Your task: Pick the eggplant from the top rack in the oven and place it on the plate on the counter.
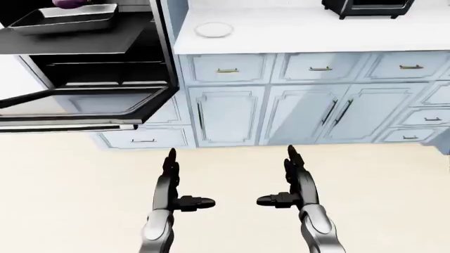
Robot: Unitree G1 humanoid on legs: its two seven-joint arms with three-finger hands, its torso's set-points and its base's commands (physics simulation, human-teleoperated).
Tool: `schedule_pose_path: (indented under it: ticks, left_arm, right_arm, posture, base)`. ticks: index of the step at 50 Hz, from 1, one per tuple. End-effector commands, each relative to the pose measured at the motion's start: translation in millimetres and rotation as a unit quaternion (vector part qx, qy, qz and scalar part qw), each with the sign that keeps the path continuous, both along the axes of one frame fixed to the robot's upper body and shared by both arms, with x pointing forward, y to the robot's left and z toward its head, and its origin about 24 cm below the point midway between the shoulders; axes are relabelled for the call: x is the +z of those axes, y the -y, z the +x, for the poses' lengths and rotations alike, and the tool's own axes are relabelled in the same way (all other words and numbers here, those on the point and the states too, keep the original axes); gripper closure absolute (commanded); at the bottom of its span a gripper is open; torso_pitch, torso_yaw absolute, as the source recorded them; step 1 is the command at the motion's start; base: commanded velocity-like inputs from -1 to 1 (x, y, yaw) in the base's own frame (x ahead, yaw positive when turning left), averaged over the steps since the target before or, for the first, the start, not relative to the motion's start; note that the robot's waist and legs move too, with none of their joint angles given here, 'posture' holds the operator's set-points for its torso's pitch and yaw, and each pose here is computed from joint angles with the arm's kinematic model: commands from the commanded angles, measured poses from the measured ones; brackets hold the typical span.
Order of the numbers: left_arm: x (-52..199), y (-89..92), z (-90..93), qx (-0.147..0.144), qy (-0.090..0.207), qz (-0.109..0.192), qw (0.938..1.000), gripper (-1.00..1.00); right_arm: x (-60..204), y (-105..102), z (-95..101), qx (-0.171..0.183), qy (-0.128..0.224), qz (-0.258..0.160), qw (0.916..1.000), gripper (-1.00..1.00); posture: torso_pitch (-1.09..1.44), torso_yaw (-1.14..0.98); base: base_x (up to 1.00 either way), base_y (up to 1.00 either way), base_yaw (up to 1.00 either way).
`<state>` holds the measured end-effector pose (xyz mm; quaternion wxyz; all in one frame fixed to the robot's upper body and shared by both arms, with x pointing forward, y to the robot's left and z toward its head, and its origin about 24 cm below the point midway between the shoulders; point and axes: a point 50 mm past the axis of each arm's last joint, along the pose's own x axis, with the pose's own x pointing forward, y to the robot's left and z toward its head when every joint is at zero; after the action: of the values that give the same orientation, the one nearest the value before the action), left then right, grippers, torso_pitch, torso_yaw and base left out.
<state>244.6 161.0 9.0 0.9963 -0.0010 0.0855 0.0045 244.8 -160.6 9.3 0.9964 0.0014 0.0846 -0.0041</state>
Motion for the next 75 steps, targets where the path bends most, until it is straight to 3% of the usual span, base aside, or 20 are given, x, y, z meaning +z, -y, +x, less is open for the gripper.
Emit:
schedule_pose_path:
  ticks: [1, 10, 16, 23, 26, 31, 38, 63, 65, 72, 75]
  left_arm:
    - [39, 1.9, 8.9, -0.01, 0.086, 0.002, 0.9962, -1.0]
    - [62, 5.0, 9.5, -0.021, 0.092, 0.003, 0.9955, -1.0]
    - [102, 10.5, 17.7, -0.037, 0.099, 0.005, 0.9944, -1.0]
    - [158, 11.2, 24.5, -0.049, 0.112, -0.004, 0.9925, -1.0]
    - [186, 9.1, 27.4, -0.05, 0.121, -0.004, 0.9915, -1.0]
    - [215, 6.9, 24.8, -0.049, 0.139, -0.003, 0.989, -1.0]
    - [226, 5.8, 26.0, -0.05, 0.149, -0.002, 0.9876, -1.0]
    - [222, 13.2, 23.9, -0.06, 0.152, -0.008, 0.9865, -1.0]
    - [222, 13.1, 23.0, -0.06, 0.153, -0.01, 0.9863, -1.0]
    - [220, 11.9, 22.1, -0.06, 0.156, -0.014, 0.9859, -1.0]
    - [222, 12.5, 20.6, -0.06, 0.157, -0.015, 0.9856, -1.0]
  right_arm:
    - [32, 0, 8.8, 0.004, 0.083, -0.004, 0.9965, -1.0]
    - [37, 1, 9.3, 0.005, 0.089, -0.01, 0.9959, -1.0]
    - [63, 8, 15.3, 0.007, 0.1, -0.017, 0.9948, -1.0]
    - [119, 13, 32.4, 0.021, 0.116, -0.007, 0.993, -1.0]
    - [157, 12, 39.7, 0.031, 0.135, -0.02, 0.9902, -1.0]
    - [192, 15, 40.8, 0.034, 0.167, -0.02, 0.9852, -1.0]
    - [199, 13, 39.1, 0.04, 0.177, -0.02, 0.9832, -1.0]
    - [199, 17, 38.6, 0.038, 0.181, -0.007, 0.9828, -1.0]
    - [203, 16, 36.7, 0.044, 0.185, 0.019, 0.9815, -1.0]
    - [203, 14, 37.4, 0.048, 0.191, 0.017, 0.9802, -1.0]
    - [206, 10, 33.3, 0.068, 0.201, 0.009, 0.9771, -1.0]
  posture:
    - [0.0, 0.0]
    - [0.0, 0.0]
    - [0.0, 0.0]
    - [0.0, 0.0]
    - [0.0, 0.0]
    - [0.0, 0.0]
    - [0.0, 0.0]
    - [0.0, 0.0]
    - [0.0, 0.0]
    - [0.0, 0.0]
    - [0.0, 0.0]
  base:
    - [0.0, 0.0, 0.0]
    - [0.0, 0.0, 0.0]
    - [0.0, 0.0, 0.0]
    - [0.03, 0.0, 0.0]
    - [0.26, 0.0, 0.0]
    - [0.49, 0.0, 0.0]
    - [0.65, 0.0, 0.0]
    - [0.64, -0.03, 0.0]
    - [0.41, -0.11, 0.0]
    - [0.21, -0.09, 0.0]
    - [0.0, 0.0, 0.6]
